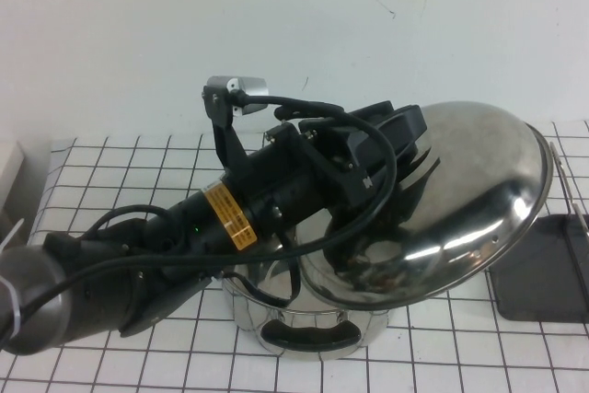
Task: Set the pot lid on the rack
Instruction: Hand over the pot lid
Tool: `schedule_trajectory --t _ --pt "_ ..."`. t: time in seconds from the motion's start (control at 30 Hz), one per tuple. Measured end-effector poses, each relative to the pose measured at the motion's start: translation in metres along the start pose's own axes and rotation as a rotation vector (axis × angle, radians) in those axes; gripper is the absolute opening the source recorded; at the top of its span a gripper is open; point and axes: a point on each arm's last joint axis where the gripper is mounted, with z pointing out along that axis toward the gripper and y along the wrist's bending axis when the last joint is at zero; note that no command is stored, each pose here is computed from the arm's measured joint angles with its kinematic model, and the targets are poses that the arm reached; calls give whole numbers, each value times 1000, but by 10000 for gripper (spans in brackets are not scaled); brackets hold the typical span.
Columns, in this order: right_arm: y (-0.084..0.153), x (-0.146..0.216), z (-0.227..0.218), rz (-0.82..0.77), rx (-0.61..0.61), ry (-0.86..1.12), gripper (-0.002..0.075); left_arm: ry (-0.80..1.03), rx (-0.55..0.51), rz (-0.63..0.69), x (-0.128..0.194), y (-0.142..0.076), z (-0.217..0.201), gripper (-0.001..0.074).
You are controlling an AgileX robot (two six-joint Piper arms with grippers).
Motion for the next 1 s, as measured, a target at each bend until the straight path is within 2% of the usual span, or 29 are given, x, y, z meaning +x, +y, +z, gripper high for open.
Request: schedule_trajectory --t 0.1,0.27,0.33,0.5,0.63,0.77,1.0 --pt "10 -6 0 -82 -45 -2 -3 -23 -11 -14 -2 1 0 313" --pt "45 -36 6 -71 -174 0 29 -75 -39 -38 -7 4 0 313" --pt "57 -46 12 -100 -222 19 83 -89 -47 -44 -8 4 0 313" --pt "84 -71 40 -83 -313 142 334 -100 -54 -44 -9 5 -1 313" --pt "98 -86 65 -43 -376 246 476 -103 -54 -67 -9 5 -1 313" --pt "104 -95 93 18 -420 352 509 -106 -55 -79 -9 5 -1 313" --pt "101 -100 135 135 -456 501 516 -107 -56 -86 -10 5 -1 313"
